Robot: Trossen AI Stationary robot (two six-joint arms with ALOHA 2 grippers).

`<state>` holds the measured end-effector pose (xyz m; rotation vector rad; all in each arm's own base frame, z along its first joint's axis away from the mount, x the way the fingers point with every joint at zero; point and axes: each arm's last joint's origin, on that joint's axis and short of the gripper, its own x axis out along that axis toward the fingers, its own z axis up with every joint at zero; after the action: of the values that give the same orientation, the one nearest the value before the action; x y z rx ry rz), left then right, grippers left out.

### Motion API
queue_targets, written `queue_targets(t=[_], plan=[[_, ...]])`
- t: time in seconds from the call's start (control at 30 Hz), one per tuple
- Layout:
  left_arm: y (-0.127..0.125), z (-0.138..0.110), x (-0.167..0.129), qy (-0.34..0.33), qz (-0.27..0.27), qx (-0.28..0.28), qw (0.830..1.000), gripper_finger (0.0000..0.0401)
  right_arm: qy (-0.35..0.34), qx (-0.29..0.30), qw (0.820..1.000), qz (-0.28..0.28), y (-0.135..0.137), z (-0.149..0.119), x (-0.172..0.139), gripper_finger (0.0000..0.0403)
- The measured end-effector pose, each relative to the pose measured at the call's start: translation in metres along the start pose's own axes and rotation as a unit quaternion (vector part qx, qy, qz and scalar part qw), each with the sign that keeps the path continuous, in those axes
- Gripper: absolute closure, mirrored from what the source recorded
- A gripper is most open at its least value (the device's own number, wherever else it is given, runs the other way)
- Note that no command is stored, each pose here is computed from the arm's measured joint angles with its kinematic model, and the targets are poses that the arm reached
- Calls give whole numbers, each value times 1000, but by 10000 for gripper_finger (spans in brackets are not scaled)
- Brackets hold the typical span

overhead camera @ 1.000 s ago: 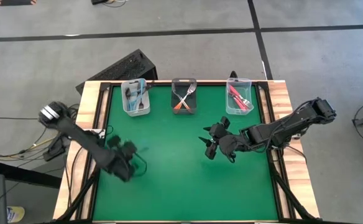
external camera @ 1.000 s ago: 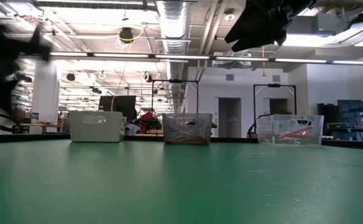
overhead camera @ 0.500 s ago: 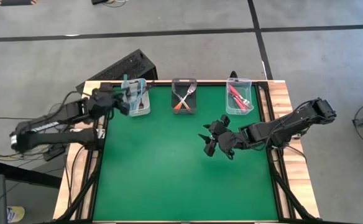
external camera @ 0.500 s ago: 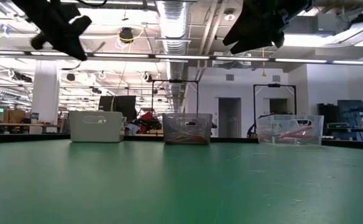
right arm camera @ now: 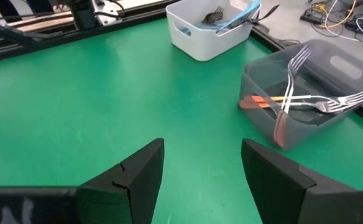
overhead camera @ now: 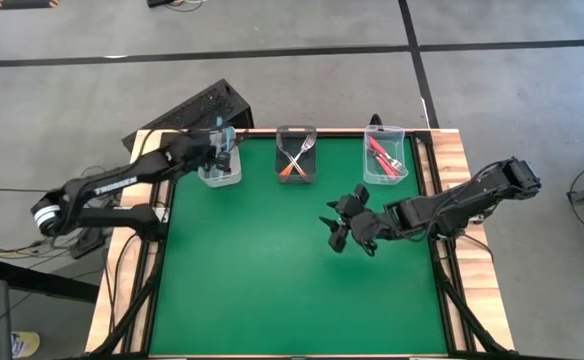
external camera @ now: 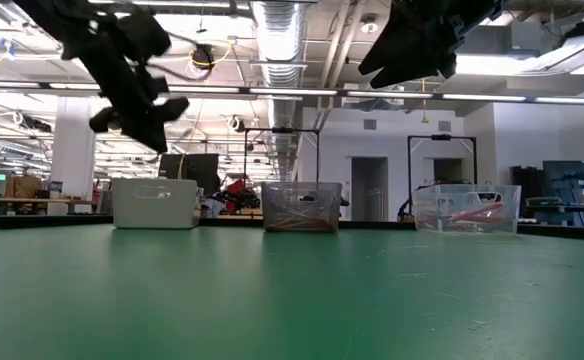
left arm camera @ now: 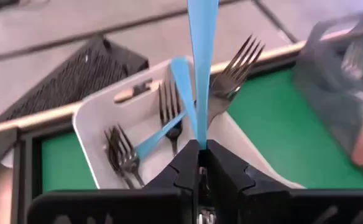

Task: Sort silverware by color (type)
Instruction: Put the blue fork into the white bin, then return to Home Position

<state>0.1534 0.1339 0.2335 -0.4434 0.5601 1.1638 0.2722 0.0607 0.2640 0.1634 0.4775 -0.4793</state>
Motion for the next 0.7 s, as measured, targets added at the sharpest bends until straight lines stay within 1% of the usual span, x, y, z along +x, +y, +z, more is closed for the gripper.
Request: queue_targets(t=[0.17,0.27,0.33,0.4,0.5,0.57,0.63,0.7], plan=[[0,-6,23,45,14,-6,999,338,14,7,1000,-5,0,-4,-1,164],[-1,-7,27,58,6,-1,998,306,20,7,1000,-9,-1,-5,-1,164],[-2,-6,26,54,-11,21,998,287,22,7,1000,-10,-1,-6,-1,164],[-5,-3,19,43,-51,53,996,274,21,7,1000,-9,-2,-5,-2,164],[-15,1,-3,5,-140,89,986,266,21,-7,1000,0,-2,-4,-11,164],[-24,2,-25,-30,-192,116,974,265,25,-39,999,3,-5,-5,-28,164],[-33,0,-48,-73,-234,132,960,264,4,-33,999,-13,-11,-3,-49,164],[-39,-8,-69,-121,-270,133,946,264,-30,-29,999,-33,-18,0,-72,164]])
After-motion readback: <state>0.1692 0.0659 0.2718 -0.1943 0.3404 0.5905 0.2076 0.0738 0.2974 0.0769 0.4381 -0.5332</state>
